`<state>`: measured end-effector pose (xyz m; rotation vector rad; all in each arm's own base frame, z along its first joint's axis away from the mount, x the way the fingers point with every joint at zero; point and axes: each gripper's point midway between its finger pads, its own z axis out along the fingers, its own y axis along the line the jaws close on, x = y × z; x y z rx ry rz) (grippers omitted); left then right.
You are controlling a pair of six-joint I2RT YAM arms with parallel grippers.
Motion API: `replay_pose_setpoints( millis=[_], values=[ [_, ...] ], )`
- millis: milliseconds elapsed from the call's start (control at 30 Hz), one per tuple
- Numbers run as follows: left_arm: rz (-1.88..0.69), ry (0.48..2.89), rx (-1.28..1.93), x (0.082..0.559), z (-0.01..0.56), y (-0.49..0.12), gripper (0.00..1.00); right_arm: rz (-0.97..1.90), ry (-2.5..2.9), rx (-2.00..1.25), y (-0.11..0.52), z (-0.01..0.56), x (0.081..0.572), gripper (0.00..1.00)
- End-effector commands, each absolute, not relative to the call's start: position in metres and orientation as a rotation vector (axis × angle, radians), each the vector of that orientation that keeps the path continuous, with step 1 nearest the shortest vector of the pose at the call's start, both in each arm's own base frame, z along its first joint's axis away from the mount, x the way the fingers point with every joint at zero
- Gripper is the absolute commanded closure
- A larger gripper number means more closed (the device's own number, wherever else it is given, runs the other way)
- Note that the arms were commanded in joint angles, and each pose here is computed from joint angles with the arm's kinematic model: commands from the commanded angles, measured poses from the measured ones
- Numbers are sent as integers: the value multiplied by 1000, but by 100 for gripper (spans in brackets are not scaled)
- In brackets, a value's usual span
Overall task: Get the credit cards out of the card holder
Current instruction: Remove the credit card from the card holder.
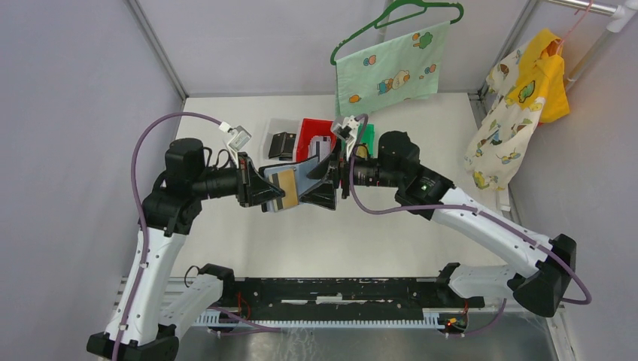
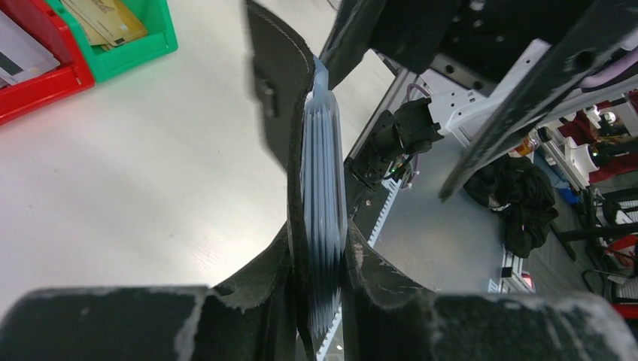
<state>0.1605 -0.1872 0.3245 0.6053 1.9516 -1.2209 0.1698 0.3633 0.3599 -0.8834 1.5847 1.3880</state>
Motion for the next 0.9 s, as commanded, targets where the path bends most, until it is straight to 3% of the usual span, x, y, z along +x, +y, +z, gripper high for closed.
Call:
replay_pose_setpoints(
  millis=[0, 467, 867],
  values=[
    [-1249, 1842, 710, 147, 349, -190, 97, 1473, 1517, -886, 366, 368, 161, 10],
    [-1277, 1859, 739, 146, 347, -192, 98, 1599, 1487, -927, 368, 357, 145, 26],
    [-1220, 1877, 736, 153, 340, -189, 98, 1553, 1450, -920, 359, 384, 148, 27]
  ],
)
